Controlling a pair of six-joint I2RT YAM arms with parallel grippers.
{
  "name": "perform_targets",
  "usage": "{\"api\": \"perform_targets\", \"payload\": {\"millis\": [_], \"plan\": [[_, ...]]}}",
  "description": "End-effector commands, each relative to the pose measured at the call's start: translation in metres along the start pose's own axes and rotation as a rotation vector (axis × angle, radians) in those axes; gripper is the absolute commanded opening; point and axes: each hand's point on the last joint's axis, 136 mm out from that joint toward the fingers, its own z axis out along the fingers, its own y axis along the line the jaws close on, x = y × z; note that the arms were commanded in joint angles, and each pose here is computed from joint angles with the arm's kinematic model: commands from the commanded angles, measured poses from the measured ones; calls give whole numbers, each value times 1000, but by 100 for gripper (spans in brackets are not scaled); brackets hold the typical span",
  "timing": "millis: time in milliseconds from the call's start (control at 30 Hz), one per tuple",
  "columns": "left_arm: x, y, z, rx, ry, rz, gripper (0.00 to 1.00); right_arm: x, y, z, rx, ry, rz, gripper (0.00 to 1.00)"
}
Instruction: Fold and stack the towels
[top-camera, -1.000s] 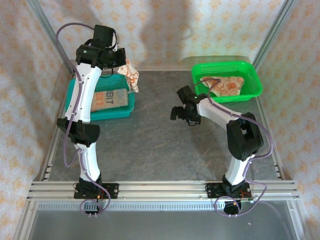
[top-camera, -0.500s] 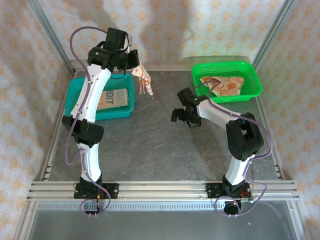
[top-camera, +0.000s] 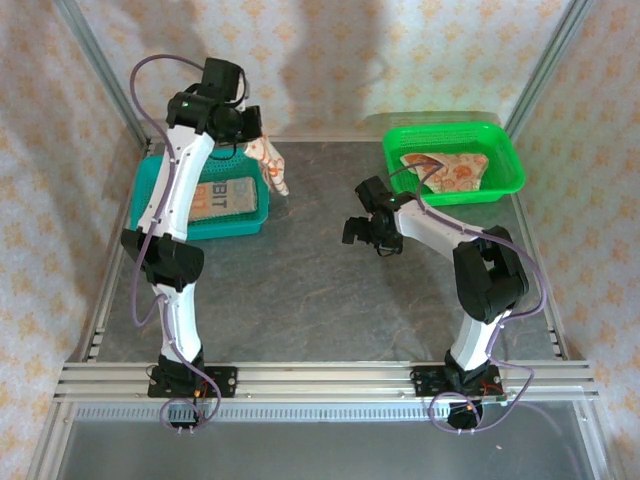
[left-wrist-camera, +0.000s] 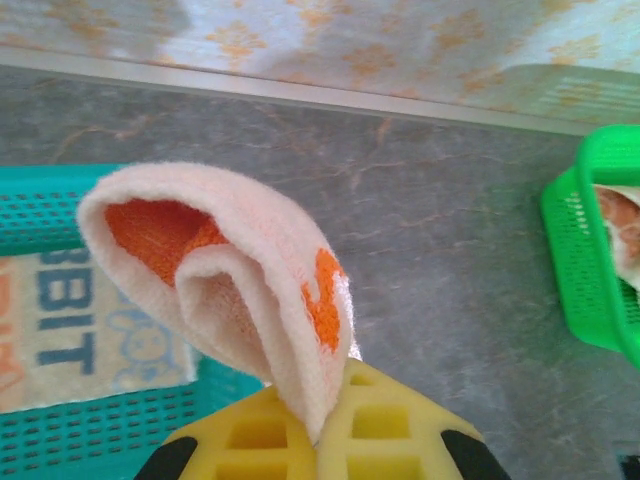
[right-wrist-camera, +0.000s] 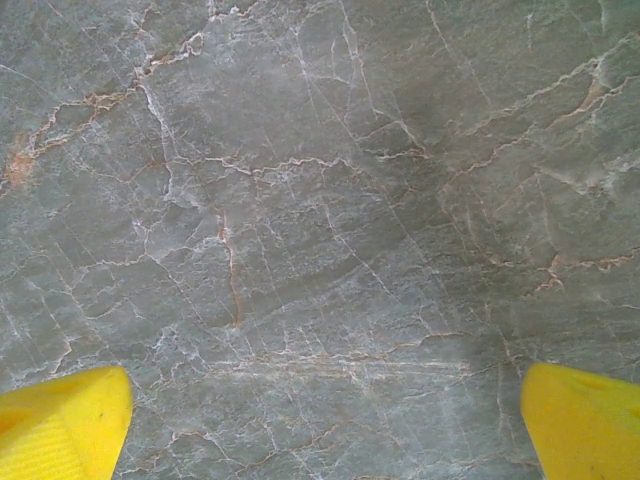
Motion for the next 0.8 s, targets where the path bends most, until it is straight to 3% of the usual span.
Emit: {"api": "perform_targets", "payload": {"millis": [0,400,767], "plan": [[6,29,-14,-72,24,27,0,-1,1,-9,-9,-23,8,99],[17,107,-15,-297,104,82,0,-3,2,-12,-1,-26,1,99],[42,155,41,-421,183,129,0,-8,4,-19,13,-32,-15,99]]}}
